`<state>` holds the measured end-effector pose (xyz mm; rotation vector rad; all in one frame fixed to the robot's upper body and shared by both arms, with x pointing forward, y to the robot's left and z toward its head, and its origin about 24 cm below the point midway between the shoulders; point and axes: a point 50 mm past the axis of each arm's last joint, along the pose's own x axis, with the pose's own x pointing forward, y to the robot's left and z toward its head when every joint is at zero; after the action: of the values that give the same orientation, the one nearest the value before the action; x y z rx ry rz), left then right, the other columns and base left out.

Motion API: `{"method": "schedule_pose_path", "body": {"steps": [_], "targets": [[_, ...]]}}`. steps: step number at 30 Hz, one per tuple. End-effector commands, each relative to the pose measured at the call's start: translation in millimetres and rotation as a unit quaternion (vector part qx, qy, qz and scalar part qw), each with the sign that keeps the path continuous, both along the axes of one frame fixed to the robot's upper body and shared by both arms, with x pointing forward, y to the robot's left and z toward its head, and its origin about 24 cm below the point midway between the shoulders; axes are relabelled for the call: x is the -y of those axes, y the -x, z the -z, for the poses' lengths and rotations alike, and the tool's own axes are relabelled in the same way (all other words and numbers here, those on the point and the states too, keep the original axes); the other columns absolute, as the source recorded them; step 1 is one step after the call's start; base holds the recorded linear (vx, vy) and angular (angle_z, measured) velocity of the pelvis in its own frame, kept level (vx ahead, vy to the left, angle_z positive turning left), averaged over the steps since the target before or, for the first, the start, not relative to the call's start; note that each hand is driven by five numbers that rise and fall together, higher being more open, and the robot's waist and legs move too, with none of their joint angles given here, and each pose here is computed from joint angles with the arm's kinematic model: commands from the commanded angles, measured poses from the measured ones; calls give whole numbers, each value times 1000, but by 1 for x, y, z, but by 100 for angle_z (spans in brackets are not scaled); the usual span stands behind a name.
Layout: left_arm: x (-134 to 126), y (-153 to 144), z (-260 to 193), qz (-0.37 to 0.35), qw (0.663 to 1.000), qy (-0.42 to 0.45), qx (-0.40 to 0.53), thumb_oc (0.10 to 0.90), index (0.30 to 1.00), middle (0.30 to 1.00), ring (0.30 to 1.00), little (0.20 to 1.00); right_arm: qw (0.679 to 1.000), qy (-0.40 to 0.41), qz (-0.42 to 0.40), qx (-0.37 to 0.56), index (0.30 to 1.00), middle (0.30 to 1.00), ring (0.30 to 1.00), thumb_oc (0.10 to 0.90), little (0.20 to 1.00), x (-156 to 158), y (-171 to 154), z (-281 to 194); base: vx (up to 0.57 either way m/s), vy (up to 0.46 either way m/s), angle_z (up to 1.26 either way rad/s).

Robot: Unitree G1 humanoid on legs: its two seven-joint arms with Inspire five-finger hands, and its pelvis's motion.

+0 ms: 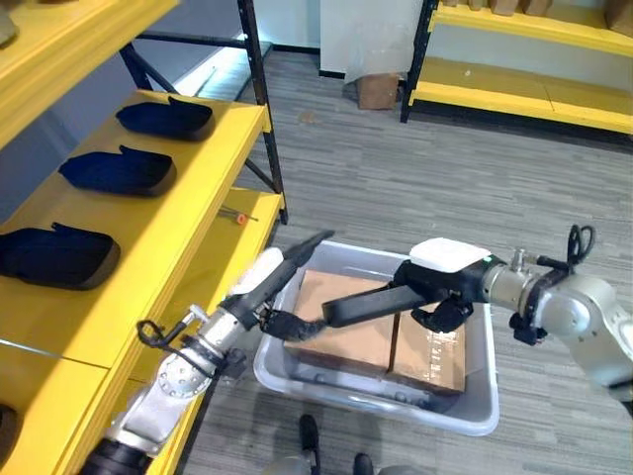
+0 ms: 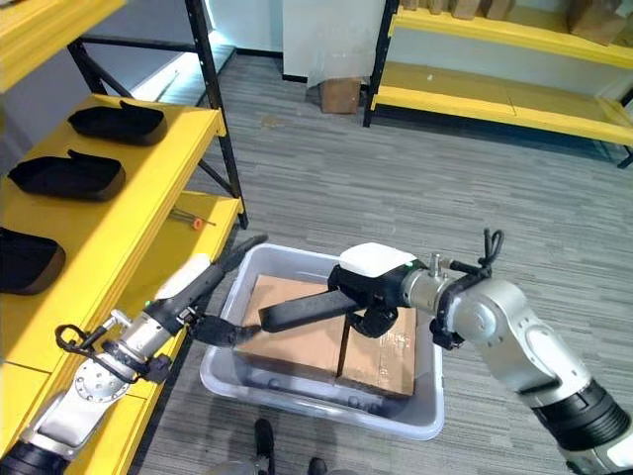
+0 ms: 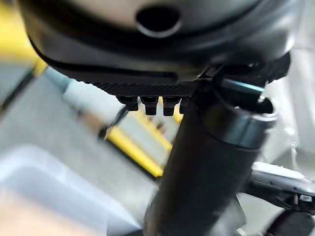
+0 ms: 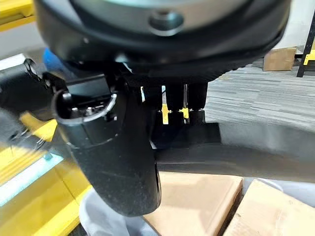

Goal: Move parts from the plastic box to the shelf.

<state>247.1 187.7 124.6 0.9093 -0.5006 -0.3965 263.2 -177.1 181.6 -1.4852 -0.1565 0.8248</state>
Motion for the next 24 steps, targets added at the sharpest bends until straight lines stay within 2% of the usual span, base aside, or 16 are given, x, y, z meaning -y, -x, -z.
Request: {"method": "schedule_pose_path", "body": {"steps": [1, 12, 18, 23, 24], "targets": [[14, -2, -48, 42, 985, 26, 164, 900, 1000, 1000, 1000, 1000, 998, -30, -39, 39, 300, 300, 300, 400, 300, -22, -2, -17, 32, -47, -3], [28, 0, -39, 79, 988, 6, 134, 900, 1000, 1000, 1000, 1000, 994, -47, -43, 84, 300, 300, 300, 400, 300, -36, -7, -32, 6, 9, -2], [34, 0, -25, 87, 992, 30, 91, 900, 1000, 1000, 1000, 1000, 991, -45, -36, 120, 300, 300, 300, 400, 300, -42, -9, -43, 7, 40, -5], [21, 1, -18, 36, 995, 33, 85, 900, 1000, 1000, 1000, 1000, 985, -2, 23, 169, 300, 300, 300, 400, 300, -27, -18, -47, 7, 48, 1], [14, 0, -18, 8, 995, 36, 93, 900, 1000, 1000, 1000, 1000, 983, 12, 39, 177, 300, 300, 300, 400, 300, -22, -20, -46, 9, 28, 3]]}}
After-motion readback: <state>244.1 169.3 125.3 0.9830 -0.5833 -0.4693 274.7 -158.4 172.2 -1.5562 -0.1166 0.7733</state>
